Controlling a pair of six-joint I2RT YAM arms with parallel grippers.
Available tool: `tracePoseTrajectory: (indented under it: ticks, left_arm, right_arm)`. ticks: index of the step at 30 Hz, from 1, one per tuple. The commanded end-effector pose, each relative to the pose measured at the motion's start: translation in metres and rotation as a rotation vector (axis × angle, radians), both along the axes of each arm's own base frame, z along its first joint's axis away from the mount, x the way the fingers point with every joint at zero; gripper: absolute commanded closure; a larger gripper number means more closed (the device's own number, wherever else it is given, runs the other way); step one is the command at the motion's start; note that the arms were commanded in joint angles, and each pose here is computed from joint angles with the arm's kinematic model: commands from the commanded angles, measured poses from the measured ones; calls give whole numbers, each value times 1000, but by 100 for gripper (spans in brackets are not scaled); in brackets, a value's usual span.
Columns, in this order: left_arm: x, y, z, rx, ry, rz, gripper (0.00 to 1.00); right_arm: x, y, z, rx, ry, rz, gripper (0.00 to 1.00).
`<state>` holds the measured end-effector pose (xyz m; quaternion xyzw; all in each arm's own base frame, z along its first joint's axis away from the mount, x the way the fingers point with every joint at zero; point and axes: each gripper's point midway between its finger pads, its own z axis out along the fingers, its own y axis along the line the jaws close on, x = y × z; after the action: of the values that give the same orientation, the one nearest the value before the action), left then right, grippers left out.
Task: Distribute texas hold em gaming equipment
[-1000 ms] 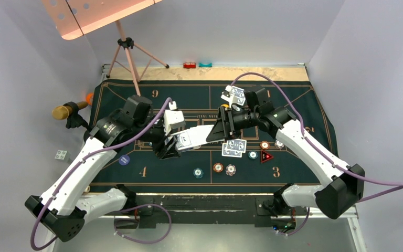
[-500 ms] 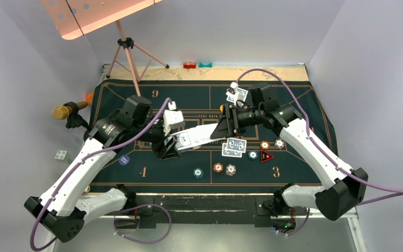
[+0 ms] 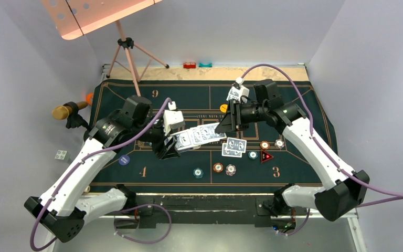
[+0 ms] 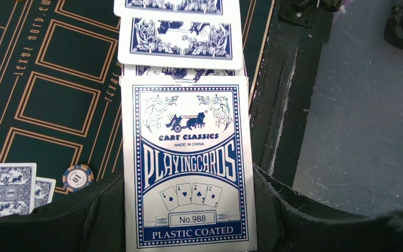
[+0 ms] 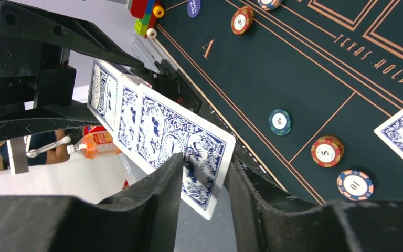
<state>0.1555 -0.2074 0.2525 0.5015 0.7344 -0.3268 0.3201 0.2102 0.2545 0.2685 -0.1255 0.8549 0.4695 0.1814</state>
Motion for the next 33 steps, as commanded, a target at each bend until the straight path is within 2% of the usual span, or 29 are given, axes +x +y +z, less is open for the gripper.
tracePoseTrajectory:
  ticks: [1, 18, 25, 33]
  left_arm:
    - [1, -4, 23, -64, -61, -20, 100]
    - [0, -5, 22, -65, -52, -25, 100]
    - [1, -5, 21, -64, -49, -25, 100]
    - [0, -5, 21, -63, -53, -26, 100]
  right_arm:
    - [3, -4, 30, 32, -101, -18, 62]
    - [4, -8, 48, 34, -173, -28, 83]
    - [3, -6, 60, 60, -189, -25, 100]
    - [-8, 7, 99, 225, -194, 38, 100]
